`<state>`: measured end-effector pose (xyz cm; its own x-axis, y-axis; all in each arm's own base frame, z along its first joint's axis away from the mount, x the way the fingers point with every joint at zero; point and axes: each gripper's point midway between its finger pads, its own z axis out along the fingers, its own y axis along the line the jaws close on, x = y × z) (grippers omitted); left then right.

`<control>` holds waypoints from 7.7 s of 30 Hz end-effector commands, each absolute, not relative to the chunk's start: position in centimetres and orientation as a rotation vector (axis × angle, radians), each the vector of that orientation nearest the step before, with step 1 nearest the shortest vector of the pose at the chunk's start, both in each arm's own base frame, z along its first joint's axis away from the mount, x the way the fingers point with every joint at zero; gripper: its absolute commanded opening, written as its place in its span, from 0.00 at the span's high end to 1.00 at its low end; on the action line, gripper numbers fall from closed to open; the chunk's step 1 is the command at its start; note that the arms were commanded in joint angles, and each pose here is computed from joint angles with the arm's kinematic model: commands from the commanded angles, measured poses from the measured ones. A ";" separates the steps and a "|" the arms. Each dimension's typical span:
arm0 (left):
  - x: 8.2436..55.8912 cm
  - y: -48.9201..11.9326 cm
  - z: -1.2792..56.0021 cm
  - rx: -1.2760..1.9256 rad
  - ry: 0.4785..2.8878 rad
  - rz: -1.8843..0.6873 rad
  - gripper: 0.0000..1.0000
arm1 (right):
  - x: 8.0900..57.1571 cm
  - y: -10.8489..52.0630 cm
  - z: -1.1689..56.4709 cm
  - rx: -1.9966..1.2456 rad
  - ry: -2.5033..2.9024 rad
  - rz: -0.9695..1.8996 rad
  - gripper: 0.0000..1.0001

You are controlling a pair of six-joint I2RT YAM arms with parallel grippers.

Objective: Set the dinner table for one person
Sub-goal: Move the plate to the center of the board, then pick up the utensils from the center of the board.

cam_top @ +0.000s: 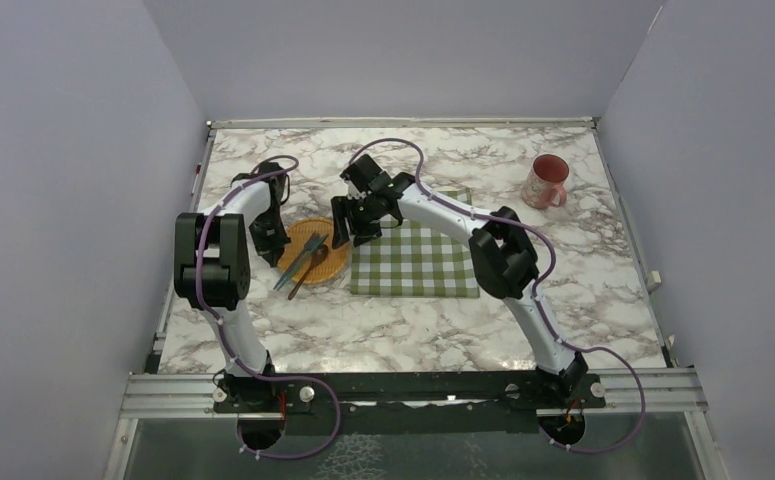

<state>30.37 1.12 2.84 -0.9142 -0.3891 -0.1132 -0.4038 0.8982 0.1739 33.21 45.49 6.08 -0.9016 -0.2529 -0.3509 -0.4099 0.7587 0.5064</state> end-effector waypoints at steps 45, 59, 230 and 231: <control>31.2 -4.1 11.2 -0.138 2.779 -0.043 0.51 | 34.7 42.0 14.7 -0.424 2.521 0.748 0.38; 29.9 -9.6 11.1 0.301 2.771 -0.058 0.45 | 34.2 40.3 17.3 -0.387 2.489 0.720 0.37; 31.9 -7.2 2.8 0.236 3.083 0.193 0.48 | 34.4 37.7 20.7 -0.340 2.426 0.805 0.37; 31.9 -7.2 2.9 0.234 3.081 0.196 0.48 | 34.4 37.7 20.6 -0.340 2.427 0.805 0.37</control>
